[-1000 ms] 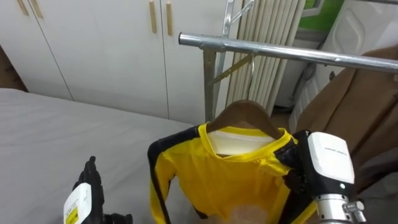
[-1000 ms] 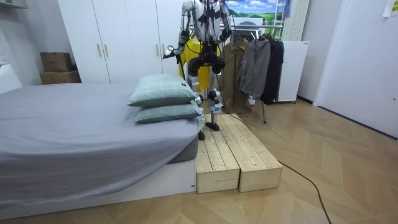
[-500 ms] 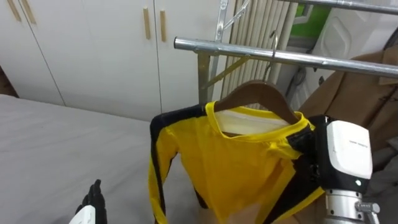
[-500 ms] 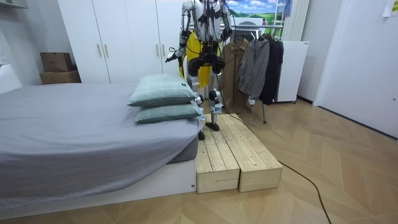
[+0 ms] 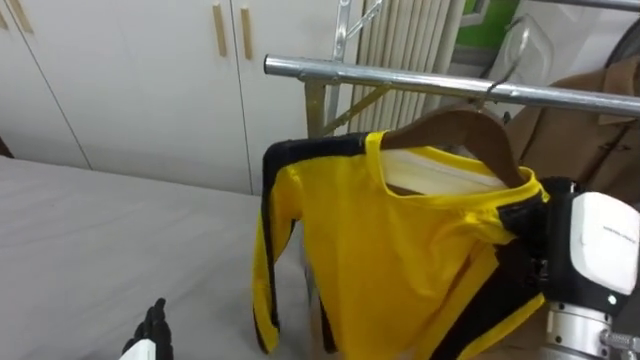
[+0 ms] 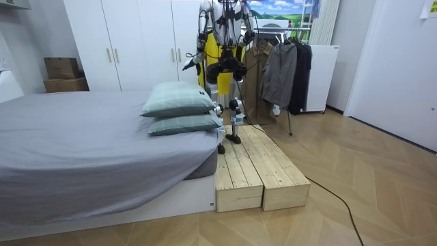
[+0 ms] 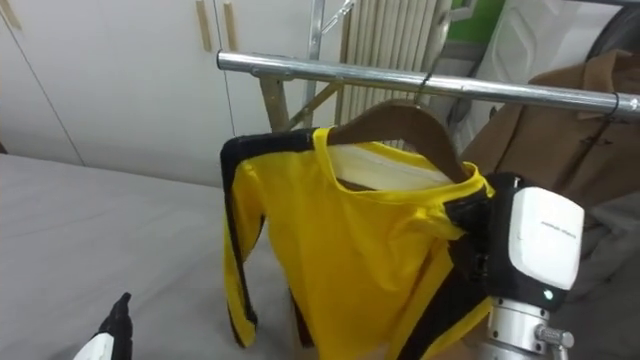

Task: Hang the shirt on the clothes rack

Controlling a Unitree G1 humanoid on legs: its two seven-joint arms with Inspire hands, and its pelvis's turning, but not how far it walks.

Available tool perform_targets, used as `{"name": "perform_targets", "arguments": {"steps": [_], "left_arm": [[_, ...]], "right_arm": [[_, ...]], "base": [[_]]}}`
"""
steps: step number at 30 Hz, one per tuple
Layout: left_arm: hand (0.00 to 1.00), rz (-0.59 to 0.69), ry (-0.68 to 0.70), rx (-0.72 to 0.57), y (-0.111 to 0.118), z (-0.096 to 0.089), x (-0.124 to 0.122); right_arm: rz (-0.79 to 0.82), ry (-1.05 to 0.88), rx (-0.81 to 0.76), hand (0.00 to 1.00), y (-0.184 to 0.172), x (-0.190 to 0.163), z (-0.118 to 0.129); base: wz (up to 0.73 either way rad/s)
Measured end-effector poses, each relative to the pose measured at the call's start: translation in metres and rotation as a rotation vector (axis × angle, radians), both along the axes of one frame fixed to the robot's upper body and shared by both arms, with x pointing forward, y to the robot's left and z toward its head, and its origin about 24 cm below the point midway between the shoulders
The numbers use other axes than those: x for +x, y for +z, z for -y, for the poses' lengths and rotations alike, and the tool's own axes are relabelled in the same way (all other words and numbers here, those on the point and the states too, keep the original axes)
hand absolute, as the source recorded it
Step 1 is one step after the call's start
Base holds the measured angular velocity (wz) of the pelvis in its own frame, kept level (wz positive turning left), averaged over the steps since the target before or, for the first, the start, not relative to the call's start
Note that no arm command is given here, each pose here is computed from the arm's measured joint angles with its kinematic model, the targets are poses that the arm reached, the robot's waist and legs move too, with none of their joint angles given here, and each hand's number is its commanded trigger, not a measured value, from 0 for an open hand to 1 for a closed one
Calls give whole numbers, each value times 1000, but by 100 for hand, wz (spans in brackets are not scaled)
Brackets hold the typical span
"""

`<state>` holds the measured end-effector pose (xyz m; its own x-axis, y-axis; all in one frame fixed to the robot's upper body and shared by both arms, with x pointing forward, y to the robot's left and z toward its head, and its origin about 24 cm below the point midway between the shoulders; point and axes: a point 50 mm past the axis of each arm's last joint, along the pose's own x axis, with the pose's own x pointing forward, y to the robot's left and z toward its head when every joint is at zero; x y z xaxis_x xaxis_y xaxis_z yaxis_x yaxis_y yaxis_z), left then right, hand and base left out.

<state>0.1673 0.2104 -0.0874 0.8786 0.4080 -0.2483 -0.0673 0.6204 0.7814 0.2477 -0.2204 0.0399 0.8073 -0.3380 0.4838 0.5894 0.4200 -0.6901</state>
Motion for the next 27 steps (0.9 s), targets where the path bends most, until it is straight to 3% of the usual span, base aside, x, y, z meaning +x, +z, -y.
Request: {"name": "perform_targets", "arguments": {"steps": [3,9,20,27], "left_arm": [[0,-2,9,1,0,-2,-1],[0,-5,6,-5,-2,-4,-3],[0,-96,-32,18,-11,-9,-10],[0,-121,-40,5,-11,-10,-7]], "right_arm": [[-36,-10,136,100,-3,1,6],[-79,5,242,100,-7,2,8],[-210,65,327,100,-6,16,20],[-301,120,290,100,-2,34,23]], "base": [[-2],[-2],[0],[2]]}}
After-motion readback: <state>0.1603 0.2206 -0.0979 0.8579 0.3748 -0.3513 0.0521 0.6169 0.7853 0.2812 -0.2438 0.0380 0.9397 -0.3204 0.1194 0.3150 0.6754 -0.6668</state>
